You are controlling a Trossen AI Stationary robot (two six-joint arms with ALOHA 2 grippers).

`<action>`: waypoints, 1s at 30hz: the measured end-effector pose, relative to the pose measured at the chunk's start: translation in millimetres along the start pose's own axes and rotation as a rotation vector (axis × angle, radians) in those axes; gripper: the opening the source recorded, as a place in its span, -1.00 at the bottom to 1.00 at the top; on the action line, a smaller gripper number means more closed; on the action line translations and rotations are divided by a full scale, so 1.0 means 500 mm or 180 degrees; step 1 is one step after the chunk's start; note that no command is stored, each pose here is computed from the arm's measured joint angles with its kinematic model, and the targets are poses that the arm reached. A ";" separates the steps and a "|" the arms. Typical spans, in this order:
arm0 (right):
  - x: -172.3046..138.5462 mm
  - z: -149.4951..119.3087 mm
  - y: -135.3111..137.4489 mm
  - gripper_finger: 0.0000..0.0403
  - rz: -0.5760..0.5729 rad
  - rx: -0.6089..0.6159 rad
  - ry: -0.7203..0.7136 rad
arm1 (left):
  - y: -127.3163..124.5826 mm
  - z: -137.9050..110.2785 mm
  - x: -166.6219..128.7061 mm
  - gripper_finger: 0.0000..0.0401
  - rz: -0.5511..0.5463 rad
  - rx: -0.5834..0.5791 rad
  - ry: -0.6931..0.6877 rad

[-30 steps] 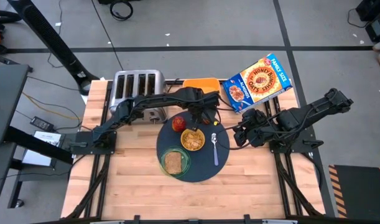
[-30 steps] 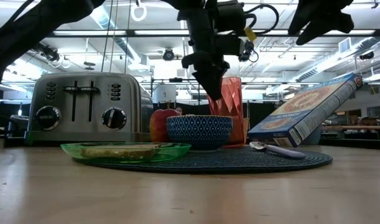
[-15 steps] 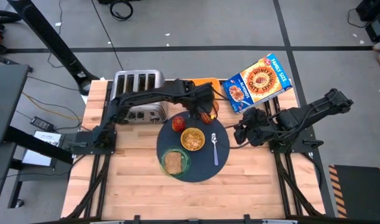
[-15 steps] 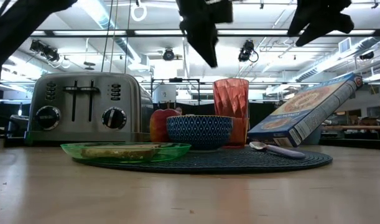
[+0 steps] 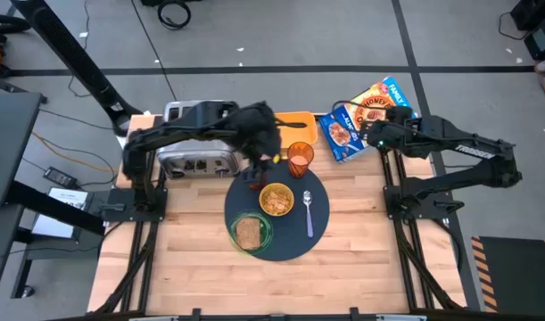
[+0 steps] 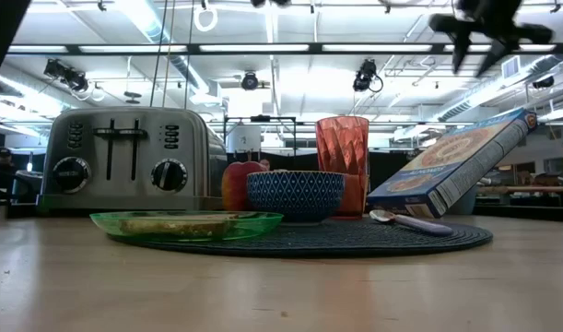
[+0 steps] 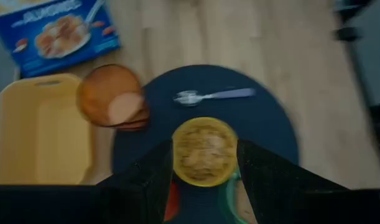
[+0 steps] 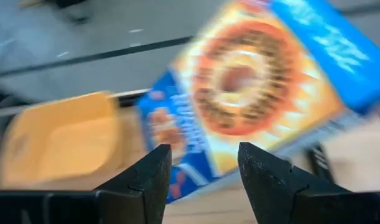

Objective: Arrange a breakfast setting
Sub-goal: Adjust the blue cereal box

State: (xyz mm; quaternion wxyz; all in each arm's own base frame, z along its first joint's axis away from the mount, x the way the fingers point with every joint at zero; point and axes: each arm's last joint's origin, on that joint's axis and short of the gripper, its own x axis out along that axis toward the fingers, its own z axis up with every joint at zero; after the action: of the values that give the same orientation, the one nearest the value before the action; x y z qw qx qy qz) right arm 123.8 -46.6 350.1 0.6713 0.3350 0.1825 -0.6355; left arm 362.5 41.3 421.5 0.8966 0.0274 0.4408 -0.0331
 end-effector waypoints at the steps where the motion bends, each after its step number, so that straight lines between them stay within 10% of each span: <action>1: 0.010 -0.001 -0.014 -0.03 -0.0130 0.0137 -0.0001 | -0.012 -0.001 -0.014 -0.08 -0.0061 0.0032 -0.0035; 18: 0.159 -0.171 -0.159 0.82 -0.0055 0.1609 -0.0208 | -0.096 -0.016 -0.128 -0.15 -0.0277 0.0240 -0.0388; 30: 0.265 -0.235 -0.192 0.86 -0.0253 0.2307 -0.1218 | -0.104 -0.030 -0.125 -0.15 -0.0333 -0.0016 -0.0133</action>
State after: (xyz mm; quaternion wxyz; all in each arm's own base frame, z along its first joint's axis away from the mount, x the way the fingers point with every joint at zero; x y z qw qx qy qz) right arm 68.0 -60.3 156.7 0.5067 0.4182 -0.1685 -0.7349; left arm 308.3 -7.2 461.0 0.9027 0.0014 0.4229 -0.0794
